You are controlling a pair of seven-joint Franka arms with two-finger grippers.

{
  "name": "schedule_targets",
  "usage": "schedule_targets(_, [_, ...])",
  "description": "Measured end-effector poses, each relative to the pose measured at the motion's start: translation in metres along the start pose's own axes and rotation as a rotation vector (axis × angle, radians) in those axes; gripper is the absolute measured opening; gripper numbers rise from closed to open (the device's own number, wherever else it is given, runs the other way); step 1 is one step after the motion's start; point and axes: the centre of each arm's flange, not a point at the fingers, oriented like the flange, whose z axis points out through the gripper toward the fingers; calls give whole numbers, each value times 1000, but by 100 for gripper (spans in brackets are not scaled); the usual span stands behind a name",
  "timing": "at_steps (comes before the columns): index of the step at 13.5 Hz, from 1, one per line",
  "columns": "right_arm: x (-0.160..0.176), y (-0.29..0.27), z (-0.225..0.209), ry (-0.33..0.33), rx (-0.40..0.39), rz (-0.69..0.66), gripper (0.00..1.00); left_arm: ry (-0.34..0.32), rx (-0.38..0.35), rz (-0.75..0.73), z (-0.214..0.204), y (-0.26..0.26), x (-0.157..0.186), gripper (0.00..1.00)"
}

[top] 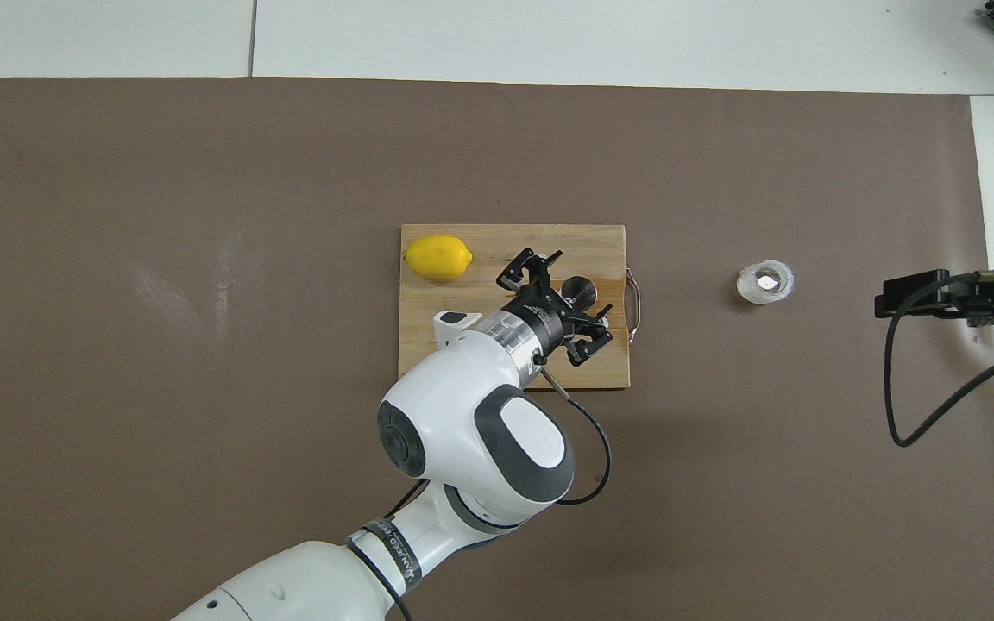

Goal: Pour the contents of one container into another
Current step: 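Lower the metal cup onto the board beside the stain and open the left gripper, then withdraw the left gripper while the right gripper reaches the white cup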

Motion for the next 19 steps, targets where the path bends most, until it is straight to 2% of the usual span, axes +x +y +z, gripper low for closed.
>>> schedule_targets(3, [0, 0, 0, 0, 0, 0, 100, -72, -38, 12, -30, 12, -37, 100])
schedule_targets(6, [0, 0, 0, 0, 0, 0, 100, -125, -83, 11, -63, 54, -61, 100])
schedule_targets(10, [-1, 6, 1, -10, 0, 11, 100, -144, -2, 39, -77, 140, -62, 100])
schedule_targets(12, [-7, 11, 5, -66, -3, -7, 100, -130, 66, 105, -84, 174, -59, 100])
schedule_targets(13, [-8, 13, 6, -79, 0, -78, 100, -115, 110, 151, -89, 190, -58, 100])
schedule_targets(15, [-8, 30, 5, -80, 11, -303, 100, -53, 205, 280, -102, 215, -54, 100])
schedule_targets(17, [-8, 56, 5, -78, 23, -511, 100, 60, 313, 432, -117, 234, -45, 100])
schedule_targets(19, [-5, 72, 5, -47, 20, -684, 100, 183, 369, 554, -137, 255, -37, 100])
